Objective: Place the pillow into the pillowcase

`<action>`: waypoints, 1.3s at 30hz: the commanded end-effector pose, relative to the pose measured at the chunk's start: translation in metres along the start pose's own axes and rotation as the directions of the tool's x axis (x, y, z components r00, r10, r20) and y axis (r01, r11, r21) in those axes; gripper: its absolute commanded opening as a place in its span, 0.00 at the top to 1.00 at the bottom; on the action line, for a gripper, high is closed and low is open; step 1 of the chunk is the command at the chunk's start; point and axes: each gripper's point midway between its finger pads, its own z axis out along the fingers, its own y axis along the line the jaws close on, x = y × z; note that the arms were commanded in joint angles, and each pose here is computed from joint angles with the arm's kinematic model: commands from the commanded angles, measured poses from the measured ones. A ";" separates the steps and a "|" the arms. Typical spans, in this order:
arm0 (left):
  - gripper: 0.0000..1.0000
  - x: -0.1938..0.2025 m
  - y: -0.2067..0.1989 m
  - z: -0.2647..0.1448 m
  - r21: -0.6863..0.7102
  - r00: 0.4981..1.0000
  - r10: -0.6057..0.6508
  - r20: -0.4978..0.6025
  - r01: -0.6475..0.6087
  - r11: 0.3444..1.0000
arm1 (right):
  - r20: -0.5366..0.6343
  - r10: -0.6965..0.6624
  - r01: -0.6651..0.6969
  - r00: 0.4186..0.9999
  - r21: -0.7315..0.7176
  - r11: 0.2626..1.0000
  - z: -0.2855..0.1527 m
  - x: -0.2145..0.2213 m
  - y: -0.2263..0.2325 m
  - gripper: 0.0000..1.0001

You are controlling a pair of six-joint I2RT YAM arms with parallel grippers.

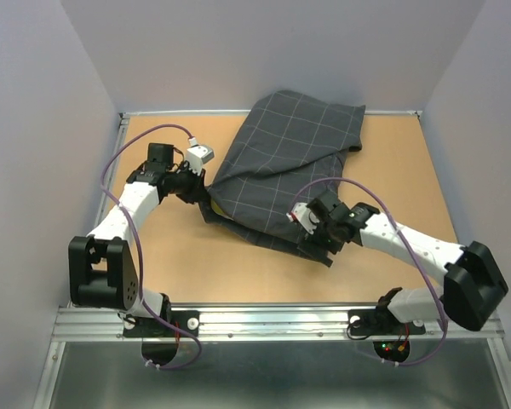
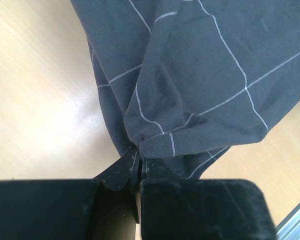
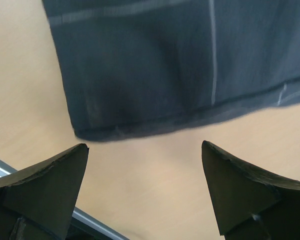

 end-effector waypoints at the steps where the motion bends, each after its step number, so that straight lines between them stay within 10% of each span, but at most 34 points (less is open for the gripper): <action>1: 0.95 -0.006 0.003 0.003 -0.009 1.000 0.007 0.016 -0.007 1.000 | 0.069 0.085 -0.084 0.994 -0.016 0.996 -0.006 -0.043 -0.005 0.00; 13: 0.95 0.004 0.005 0.011 -0.012 1.000 -0.007 0.016 0.008 1.000 | -0.031 0.081 -0.076 0.996 0.128 0.989 0.016 -0.040 -0.018 0.02; 22: 1.00 -0.009 -0.004 -0.003 0.003 0.999 -0.002 0.038 0.002 1.000 | 0.023 0.050 -0.055 0.998 0.292 0.955 -0.027 -0.038 -0.052 0.87; 30: 1.00 -0.085 -0.012 -0.057 -0.032 0.980 0.049 0.192 -0.044 0.999 | 0.220 0.055 -0.135 0.974 0.367 0.920 -0.118 -0.080 -0.089 1.00; 34: 1.00 -0.187 -0.028 -0.133 -0.058 0.883 0.105 0.457 -0.088 0.994 | 0.476 0.155 -0.395 0.866 0.458 0.796 -0.214 -0.107 -0.186 0.99; 39: 1.00 -0.331 -0.065 -0.280 -0.260 0.517 0.308 0.799 -0.164 0.951 | 0.768 0.076 -0.683 0.636 0.515 0.518 -0.373 -0.121 -0.304 1.00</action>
